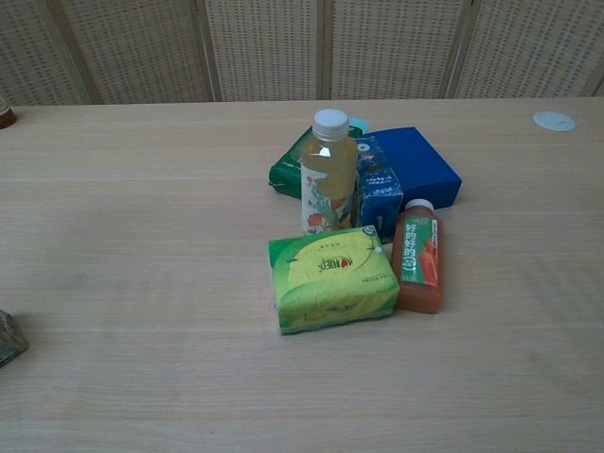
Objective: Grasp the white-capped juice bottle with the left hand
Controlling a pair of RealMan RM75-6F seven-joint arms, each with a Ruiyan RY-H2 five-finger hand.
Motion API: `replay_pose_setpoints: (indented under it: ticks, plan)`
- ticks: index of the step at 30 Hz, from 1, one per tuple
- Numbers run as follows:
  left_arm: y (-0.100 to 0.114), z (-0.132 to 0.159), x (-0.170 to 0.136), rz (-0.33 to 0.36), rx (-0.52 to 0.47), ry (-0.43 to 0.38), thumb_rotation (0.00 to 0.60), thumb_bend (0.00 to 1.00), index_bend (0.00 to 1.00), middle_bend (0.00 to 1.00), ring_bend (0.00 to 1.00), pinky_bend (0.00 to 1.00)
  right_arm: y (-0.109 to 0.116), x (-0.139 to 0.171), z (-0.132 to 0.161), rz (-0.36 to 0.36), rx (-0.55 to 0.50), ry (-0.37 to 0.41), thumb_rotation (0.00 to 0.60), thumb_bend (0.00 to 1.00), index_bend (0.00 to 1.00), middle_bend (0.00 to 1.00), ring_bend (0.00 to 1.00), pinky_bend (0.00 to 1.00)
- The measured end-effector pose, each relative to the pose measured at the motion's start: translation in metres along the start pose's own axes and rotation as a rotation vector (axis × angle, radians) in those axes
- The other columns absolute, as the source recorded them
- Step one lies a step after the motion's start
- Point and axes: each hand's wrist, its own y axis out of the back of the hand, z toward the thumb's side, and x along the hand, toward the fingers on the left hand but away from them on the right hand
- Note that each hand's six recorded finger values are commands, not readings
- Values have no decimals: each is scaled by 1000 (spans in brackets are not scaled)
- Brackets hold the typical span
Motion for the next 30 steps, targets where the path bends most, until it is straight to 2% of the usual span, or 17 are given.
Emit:
replay_pose_setpoints:
  ticks: [7, 15, 21, 26, 30]
  plan:
    - [-3, -2, 3, -7, -28, -4, 600, 49, 107, 0, 0, 0, 5, 1, 7, -6, -1, 23, 246, 171, 47, 46, 0, 0]
    - [-13, 5, 19, -32, -103, -30, 600, 47, 32, 0, 0, 0, 8, 9, 6, -12, -10, 15, 238, 170, 46, 47, 0, 0]
    - [-37, 21, 46, -111, -170, -67, 600, 45, 0, 0, 0, 0, 11, 13, 9, -7, -6, 16, 241, 170, 46, 47, 0, 0]
    - [-66, 50, 77, -171, -269, -121, 600, 44, 0, 0, 0, 0, 16, 18, 12, -8, 0, 14, 243, 171, 44, 47, 0, 0]
    - [-86, 76, 101, -191, -331, -165, 600, 45, 0, 0, 0, 0, 19, 22, 9, -6, 11, 1, 240, 171, 44, 46, 0, 0]
